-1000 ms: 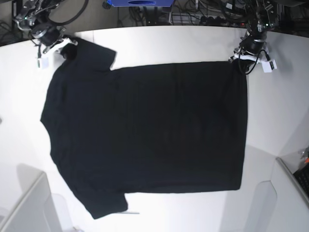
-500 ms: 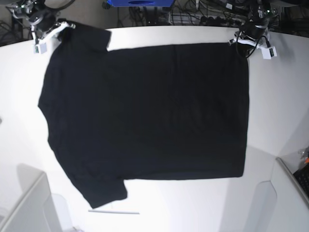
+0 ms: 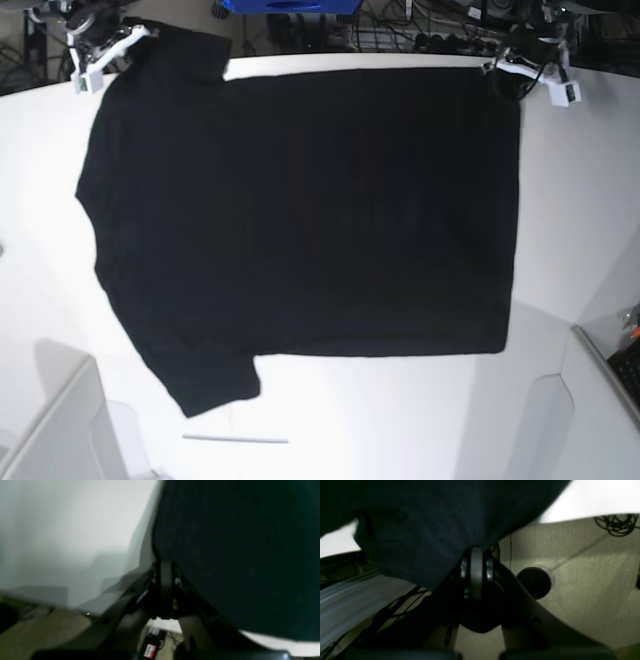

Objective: Fold the T-shirt properly
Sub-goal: 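Close both grippers on the shoulder corners and pull the shirt toward the robot, then lift the shoulders with both grippers and fold them over the shirt body, then release the shoulders and regrasp the folded edge with both grippers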

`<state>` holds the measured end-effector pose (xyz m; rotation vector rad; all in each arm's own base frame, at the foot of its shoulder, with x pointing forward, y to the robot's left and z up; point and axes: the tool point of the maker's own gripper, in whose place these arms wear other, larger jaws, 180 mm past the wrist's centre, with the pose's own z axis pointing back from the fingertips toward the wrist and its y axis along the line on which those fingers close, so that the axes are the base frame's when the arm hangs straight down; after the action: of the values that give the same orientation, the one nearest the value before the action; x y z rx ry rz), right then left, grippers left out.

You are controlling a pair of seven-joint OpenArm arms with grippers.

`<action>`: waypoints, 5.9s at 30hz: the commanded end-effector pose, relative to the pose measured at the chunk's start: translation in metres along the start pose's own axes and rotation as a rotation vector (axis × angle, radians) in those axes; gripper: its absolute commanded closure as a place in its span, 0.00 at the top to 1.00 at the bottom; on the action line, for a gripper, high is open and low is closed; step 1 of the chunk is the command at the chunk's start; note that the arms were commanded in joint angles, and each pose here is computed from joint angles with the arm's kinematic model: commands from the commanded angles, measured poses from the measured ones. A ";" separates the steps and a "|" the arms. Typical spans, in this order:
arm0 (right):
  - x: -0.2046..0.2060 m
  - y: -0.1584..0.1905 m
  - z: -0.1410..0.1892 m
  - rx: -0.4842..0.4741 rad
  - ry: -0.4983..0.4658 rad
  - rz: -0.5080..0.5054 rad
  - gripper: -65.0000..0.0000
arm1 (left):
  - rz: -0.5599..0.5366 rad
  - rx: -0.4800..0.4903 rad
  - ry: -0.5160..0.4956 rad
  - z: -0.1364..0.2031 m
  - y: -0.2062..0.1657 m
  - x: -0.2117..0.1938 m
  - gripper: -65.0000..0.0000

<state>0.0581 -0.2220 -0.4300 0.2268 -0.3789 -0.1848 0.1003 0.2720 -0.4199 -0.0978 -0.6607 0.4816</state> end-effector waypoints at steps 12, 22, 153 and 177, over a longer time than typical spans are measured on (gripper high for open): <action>0.029 0.011 0.018 -0.012 -0.096 0.061 0.00 | -0.062 -0.048 -0.070 0.021 -0.021 0.024 0.00; 0.065 0.032 0.025 0.080 -0.227 0.067 0.00 | -0.061 -0.089 -0.108 0.024 -0.037 0.036 0.00; 0.160 -0.020 0.012 0.006 -0.436 -0.482 0.55 | 0.271 -0.095 -0.302 -0.013 0.005 0.127 0.83; 0.146 -0.020 -0.039 0.110 -0.348 -0.617 0.62 | 0.234 -0.127 -0.268 -0.018 0.003 0.116 0.33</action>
<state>0.1985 -0.2604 -0.4269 0.4264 -0.6272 -0.8273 0.1850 0.3249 -0.3785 -0.2385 -0.9157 0.7046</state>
